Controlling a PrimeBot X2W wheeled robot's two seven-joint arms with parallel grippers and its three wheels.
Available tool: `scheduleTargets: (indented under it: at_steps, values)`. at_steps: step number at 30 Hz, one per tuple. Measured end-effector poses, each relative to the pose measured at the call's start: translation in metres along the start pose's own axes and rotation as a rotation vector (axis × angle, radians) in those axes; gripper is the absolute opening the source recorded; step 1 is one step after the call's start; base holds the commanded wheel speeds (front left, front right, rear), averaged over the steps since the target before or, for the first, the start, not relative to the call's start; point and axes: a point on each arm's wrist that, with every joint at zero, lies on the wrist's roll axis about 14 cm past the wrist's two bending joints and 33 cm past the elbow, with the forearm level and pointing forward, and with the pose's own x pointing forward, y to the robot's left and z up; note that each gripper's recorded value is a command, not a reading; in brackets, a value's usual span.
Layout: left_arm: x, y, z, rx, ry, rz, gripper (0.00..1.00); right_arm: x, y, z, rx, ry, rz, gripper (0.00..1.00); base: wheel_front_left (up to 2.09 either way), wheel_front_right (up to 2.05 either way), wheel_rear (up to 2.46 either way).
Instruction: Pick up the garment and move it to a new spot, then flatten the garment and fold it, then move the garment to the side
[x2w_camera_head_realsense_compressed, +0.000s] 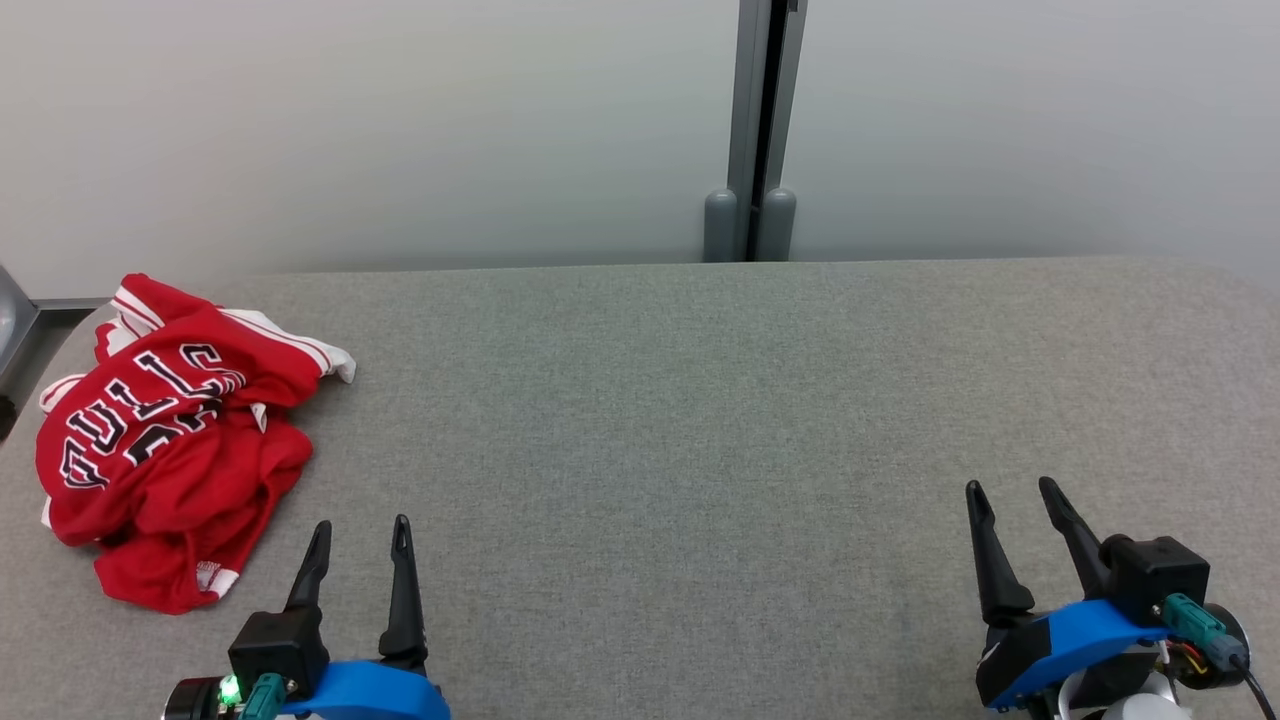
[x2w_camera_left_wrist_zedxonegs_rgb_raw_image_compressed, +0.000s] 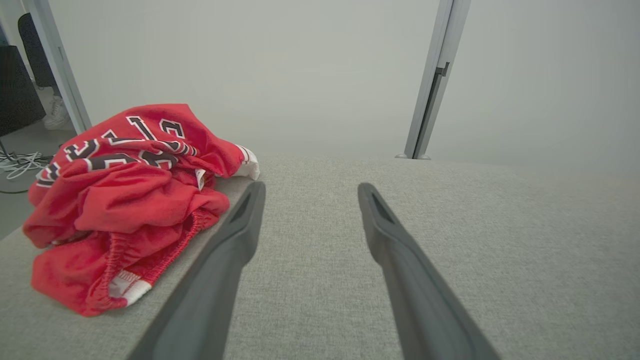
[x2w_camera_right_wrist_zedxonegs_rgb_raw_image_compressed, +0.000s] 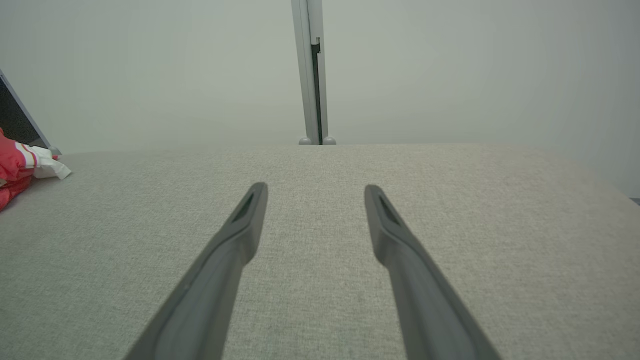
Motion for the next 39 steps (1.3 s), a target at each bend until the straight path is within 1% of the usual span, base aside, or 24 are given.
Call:
scheduleTargets:
  at_steps: [8,13,16,19,22,29,35,39]
  values:
    - [-0.003,0.002,0.001,-0.009,0.002,0.011,1.00,0.001,0.000,0.000,-0.003,0.000,0.001,1.00,0.00,0.00,0.00]
    - [-0.014,0.019,0.004,-0.011,-0.011,0.066,1.00,0.009,0.018,-0.001,-0.016,0.004,0.053,1.00,0.00,0.00,0.00]
    - [-0.026,0.035,0.006,-0.006,-0.015,0.117,1.00,0.016,0.036,0.000,-0.026,0.006,0.104,1.00,0.00,0.00,0.00]
    - [-0.041,0.058,0.008,0.002,-0.025,0.188,1.00,0.025,0.059,0.003,-0.032,0.001,0.168,1.00,0.00,0.00,0.00]
    - [-0.059,0.083,0.011,0.007,-0.035,0.269,1.00,0.033,0.086,0.003,-0.038,-0.001,0.244,1.00,0.00,0.00,0.00]
    - [-0.102,0.118,0.022,0.004,-0.058,0.436,1.00,0.044,0.152,-0.003,-0.045,0.017,0.422,1.00,0.00,0.00,0.00]
    - [-0.131,0.136,0.014,-0.006,-0.027,0.541,1.00,0.048,0.194,-0.015,-0.042,0.050,0.538,1.00,0.00,0.00,0.00]
    - [-0.138,0.140,0.011,-0.011,-0.017,0.577,1.00,0.053,0.209,-0.019,-0.039,0.059,0.577,1.00,0.00,0.00,0.00]
